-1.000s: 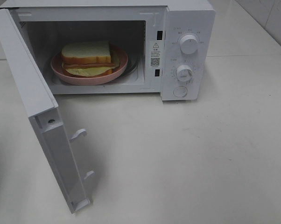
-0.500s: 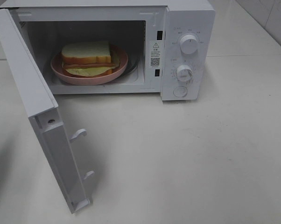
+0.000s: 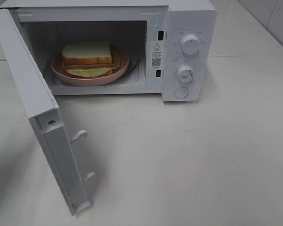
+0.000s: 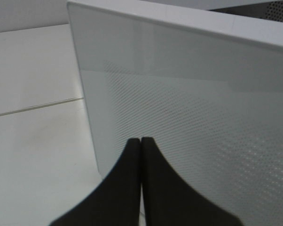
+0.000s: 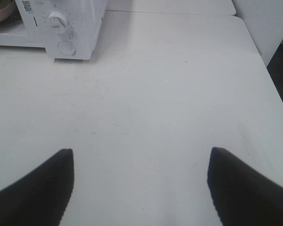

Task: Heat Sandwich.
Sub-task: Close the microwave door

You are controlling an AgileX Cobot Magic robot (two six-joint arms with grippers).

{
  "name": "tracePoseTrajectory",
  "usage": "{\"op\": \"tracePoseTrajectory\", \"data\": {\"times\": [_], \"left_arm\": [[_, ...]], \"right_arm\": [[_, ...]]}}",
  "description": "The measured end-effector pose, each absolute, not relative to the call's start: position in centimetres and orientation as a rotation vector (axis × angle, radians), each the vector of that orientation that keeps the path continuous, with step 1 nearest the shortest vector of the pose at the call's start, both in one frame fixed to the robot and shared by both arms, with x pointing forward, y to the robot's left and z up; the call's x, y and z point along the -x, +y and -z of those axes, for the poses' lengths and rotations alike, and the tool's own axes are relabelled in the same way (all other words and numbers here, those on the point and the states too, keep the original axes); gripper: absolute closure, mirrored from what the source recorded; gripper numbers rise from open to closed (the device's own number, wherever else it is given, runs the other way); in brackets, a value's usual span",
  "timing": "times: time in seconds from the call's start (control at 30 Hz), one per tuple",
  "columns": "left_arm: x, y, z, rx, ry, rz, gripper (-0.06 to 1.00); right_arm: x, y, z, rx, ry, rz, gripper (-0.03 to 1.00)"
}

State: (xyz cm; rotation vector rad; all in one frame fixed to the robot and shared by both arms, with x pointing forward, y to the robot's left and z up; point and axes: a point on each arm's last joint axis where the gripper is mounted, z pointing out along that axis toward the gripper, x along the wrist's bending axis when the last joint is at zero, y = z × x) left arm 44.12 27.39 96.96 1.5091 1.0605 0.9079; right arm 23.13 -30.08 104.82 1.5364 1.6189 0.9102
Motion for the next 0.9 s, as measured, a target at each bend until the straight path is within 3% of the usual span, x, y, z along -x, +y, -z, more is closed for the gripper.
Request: {"op": "tracePoseTrajectory", "data": {"times": [0.9], "left_arm": [[-47.0,18.8,-97.1,-1.529,0.885,-0.817,0.94]], "right_arm": [[-23.1,-30.1,-104.8,-1.536,1.619,-0.91,0.21]]}}
